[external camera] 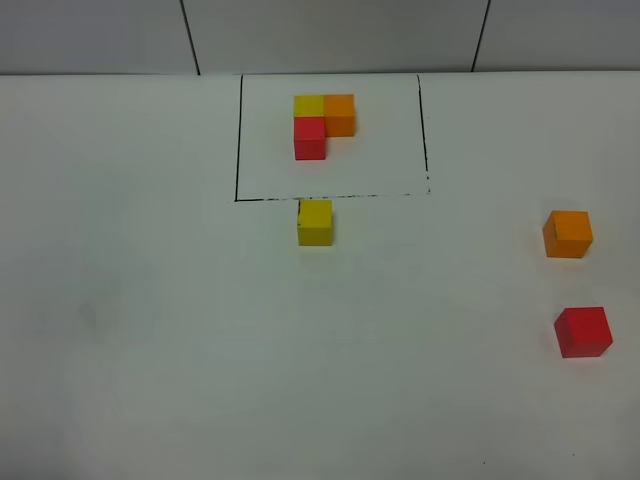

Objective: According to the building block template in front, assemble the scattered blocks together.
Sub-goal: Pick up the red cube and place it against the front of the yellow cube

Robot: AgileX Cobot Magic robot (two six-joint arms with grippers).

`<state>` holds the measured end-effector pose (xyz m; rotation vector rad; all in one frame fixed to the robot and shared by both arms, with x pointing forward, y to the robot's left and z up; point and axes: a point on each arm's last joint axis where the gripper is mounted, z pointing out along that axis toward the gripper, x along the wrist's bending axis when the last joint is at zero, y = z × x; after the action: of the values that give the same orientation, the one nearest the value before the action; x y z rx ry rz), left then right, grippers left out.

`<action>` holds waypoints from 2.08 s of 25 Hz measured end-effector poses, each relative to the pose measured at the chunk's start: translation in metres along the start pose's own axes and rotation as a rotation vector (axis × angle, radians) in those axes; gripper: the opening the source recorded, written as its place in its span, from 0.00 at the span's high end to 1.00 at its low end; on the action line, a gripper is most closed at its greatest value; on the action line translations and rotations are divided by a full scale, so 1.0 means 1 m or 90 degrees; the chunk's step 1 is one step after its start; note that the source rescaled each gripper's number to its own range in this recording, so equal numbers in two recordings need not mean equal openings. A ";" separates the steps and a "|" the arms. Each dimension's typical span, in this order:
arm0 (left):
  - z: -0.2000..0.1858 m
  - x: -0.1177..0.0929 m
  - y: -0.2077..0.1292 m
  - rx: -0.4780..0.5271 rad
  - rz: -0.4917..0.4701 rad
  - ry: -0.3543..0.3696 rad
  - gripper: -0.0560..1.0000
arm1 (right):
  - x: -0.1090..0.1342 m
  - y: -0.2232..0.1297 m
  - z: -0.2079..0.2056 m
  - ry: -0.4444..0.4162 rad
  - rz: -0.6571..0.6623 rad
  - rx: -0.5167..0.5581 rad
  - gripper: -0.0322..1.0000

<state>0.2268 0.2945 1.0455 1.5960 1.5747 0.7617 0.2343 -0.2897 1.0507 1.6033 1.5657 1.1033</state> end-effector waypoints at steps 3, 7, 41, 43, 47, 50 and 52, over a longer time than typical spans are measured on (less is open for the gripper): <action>0.000 0.000 0.000 0.000 0.000 0.000 0.25 | 0.000 0.000 0.000 0.000 0.000 0.000 0.20; 0.000 0.000 0.000 0.000 0.000 0.000 0.25 | 0.000 0.000 0.000 0.000 0.000 0.000 0.20; 0.000 0.000 0.000 0.003 -0.001 0.000 0.25 | -0.019 0.076 0.187 -0.101 0.031 0.450 0.20; 0.000 0.000 0.000 0.003 -0.001 0.000 0.25 | -0.020 0.078 0.194 -0.101 0.029 0.449 0.20; 0.000 0.000 0.000 0.003 -0.001 0.000 0.25 | -0.022 0.081 0.206 -0.108 0.017 0.458 0.20; 0.000 0.000 0.000 0.003 -0.001 0.000 0.25 | -0.023 0.081 0.213 -0.110 0.017 0.470 0.20; 0.000 0.000 0.000 0.003 -0.001 0.000 0.25 | -0.023 0.081 0.216 -0.110 0.016 0.472 0.20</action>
<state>0.2274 0.2945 1.0455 1.5980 1.5782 0.7590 0.4646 -0.2956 1.0217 2.1124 1.9585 0.3685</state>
